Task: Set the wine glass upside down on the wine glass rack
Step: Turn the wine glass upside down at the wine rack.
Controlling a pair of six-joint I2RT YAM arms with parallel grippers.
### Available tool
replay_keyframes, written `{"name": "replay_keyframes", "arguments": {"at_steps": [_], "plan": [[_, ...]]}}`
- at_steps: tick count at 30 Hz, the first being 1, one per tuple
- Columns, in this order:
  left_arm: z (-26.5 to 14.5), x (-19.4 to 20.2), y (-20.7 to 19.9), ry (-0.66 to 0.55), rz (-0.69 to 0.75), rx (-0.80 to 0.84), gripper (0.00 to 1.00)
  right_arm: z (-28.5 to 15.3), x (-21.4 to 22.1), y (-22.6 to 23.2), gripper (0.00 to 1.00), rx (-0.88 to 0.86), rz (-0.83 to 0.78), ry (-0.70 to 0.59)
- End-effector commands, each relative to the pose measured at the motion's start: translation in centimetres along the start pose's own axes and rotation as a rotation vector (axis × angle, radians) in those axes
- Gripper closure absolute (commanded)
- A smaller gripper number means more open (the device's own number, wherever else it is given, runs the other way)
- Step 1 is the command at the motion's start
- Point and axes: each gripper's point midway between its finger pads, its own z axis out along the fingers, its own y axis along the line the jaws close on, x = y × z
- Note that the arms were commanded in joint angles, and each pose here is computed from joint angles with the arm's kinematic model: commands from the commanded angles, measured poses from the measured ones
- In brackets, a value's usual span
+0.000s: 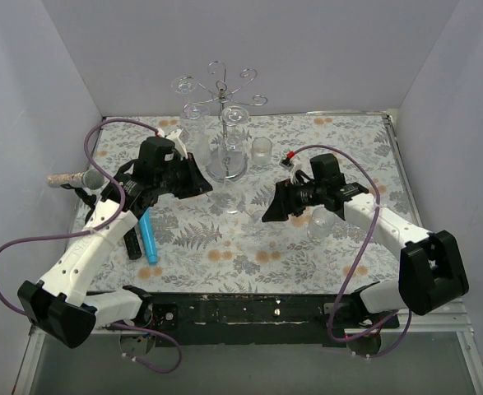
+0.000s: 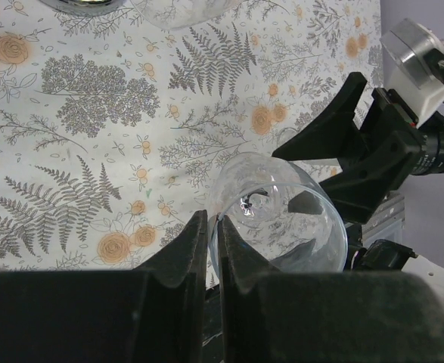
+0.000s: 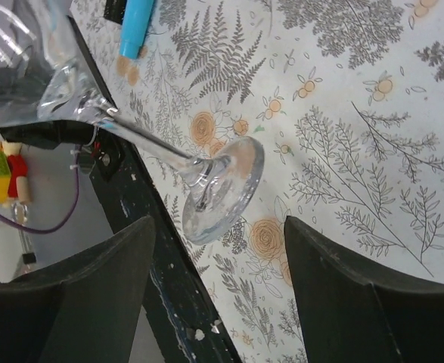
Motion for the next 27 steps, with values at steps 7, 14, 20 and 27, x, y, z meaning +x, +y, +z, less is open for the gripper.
{"name": "replay_keyframes", "arguments": {"at_steps": [7, 14, 20, 27], "plan": [[-1.1, -2.2, -3.0, -0.104, 0.006, 0.078, 1.00, 1.3, -0.5, -0.3, 0.28, 0.006, 0.225, -0.006], [-0.7, -2.2, -3.0, -0.114, 0.007, 0.073, 1.00, 1.8, 0.2, 0.2, 0.40, -0.051, 0.306, 0.026], [-0.6, -2.2, -2.9, -0.118, 0.012, 0.065, 1.00, 2.0, 0.3, 0.8, 0.54, -0.097, 0.341, 0.041], [-0.4, -2.0, -2.9, -0.109, 0.014, 0.065, 1.00, 2.0, 0.0, 1.0, 0.77, -0.125, 0.344, 0.024]]}}
